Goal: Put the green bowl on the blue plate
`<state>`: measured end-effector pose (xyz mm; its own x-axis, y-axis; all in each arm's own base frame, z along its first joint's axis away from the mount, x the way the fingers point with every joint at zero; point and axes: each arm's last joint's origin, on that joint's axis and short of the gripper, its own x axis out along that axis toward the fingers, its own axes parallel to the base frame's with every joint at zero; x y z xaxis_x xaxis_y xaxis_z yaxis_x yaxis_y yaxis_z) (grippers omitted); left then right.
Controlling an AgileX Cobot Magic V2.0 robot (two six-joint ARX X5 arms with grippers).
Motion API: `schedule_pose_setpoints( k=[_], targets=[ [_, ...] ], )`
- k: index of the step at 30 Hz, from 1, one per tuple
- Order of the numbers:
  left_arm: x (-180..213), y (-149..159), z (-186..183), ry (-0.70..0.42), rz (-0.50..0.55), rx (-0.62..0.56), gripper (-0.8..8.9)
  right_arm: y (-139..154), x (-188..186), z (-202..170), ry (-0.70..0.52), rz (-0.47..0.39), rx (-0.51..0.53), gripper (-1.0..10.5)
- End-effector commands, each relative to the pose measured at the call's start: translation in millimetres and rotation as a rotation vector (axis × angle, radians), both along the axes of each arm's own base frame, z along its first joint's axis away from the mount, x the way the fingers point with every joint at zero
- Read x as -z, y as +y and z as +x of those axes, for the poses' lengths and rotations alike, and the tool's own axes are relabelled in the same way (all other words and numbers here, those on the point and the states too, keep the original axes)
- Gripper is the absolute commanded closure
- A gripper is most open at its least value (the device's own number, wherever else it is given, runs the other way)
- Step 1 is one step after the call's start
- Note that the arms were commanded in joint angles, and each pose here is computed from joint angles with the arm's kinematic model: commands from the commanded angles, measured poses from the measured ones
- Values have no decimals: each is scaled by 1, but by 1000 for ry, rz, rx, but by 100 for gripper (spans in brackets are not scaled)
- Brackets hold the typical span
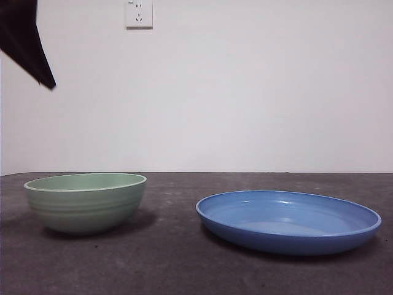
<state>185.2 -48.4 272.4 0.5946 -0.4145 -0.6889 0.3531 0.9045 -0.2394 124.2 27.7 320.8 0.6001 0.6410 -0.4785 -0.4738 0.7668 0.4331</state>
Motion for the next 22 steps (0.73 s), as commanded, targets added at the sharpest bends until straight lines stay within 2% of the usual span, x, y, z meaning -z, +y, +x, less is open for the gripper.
schedule_pose_setpoints(
  k=[1, 7, 22],
  targets=[
    [5, -2, 13, 24, 21, 7, 219, 1, -5, 0, -22, 1, -9, 355],
    [35, -7, 39, 150, 43, 0, 219, 1, -5, 0, -23, 0, -9, 355],
    [83, -15, 78, 345, 13, -98, 248, 1, -5, 0, -24, -1, -10, 355]
  ],
)
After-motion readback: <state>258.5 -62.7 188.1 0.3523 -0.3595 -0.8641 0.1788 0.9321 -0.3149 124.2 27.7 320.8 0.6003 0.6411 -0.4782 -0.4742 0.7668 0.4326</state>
